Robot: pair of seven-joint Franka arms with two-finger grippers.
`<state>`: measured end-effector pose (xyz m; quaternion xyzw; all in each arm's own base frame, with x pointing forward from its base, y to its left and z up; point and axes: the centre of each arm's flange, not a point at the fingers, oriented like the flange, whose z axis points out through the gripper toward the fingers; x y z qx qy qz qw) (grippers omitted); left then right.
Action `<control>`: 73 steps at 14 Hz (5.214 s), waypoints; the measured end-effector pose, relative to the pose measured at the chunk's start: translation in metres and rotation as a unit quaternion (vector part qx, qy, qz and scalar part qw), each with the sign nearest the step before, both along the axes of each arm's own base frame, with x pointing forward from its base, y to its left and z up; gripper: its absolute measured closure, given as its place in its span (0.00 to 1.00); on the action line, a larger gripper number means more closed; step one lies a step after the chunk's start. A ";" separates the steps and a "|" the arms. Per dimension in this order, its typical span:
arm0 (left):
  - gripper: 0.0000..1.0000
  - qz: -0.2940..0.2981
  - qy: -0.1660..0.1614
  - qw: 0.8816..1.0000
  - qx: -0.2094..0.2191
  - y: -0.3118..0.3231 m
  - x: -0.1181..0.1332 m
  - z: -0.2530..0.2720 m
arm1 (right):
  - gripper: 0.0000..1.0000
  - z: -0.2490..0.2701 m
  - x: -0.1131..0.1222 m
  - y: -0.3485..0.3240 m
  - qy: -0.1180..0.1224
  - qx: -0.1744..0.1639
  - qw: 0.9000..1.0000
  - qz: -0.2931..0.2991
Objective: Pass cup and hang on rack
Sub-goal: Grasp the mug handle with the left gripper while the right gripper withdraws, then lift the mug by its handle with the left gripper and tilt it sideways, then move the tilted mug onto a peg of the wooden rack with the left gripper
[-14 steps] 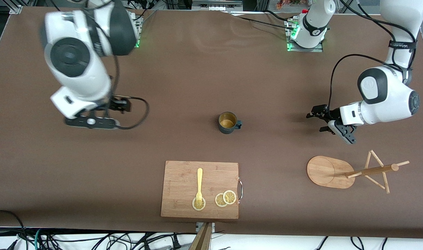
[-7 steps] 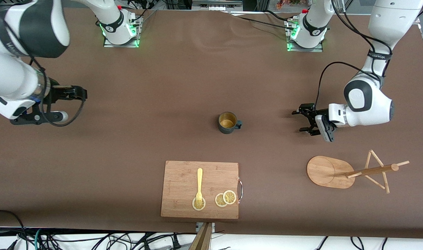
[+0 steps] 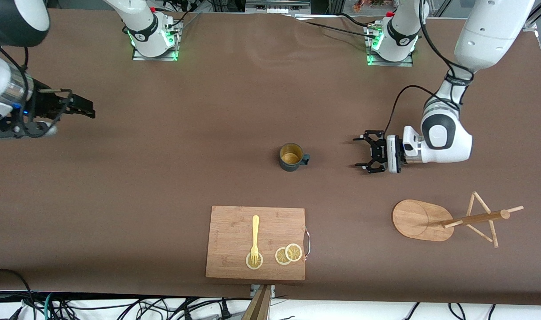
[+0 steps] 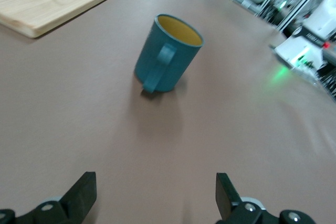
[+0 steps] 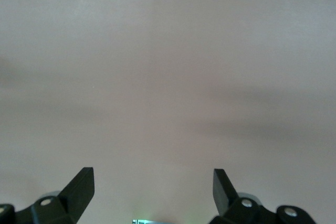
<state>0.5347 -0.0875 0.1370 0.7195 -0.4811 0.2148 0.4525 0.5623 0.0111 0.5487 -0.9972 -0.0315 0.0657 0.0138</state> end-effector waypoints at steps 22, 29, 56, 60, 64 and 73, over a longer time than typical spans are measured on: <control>0.11 -0.023 -0.110 0.978 -0.176 -0.158 0.024 -0.063 | 0.00 0.059 -0.024 -0.038 -0.018 -0.020 0.999 -0.030; 0.79 -0.017 -0.132 0.978 -0.161 -0.134 0.036 -0.066 | 0.00 0.058 -0.025 -0.038 -0.014 -0.020 0.999 -0.030; 0.79 0.135 0.286 0.912 -0.259 0.257 0.013 0.095 | 0.00 0.058 -0.025 -0.037 -0.012 -0.019 0.999 -0.030; 0.79 0.127 0.380 0.874 -0.276 0.259 0.002 0.079 | 0.00 0.058 -0.026 -0.037 -0.012 -0.019 0.999 -0.030; 0.79 0.144 0.466 0.833 -0.262 0.269 0.005 0.085 | 0.00 0.058 -0.026 -0.037 -0.012 -0.019 0.999 -0.030; 0.79 0.213 0.565 0.758 -0.247 0.323 0.037 0.129 | 0.00 0.058 -0.026 -0.035 -0.011 -0.019 0.999 -0.028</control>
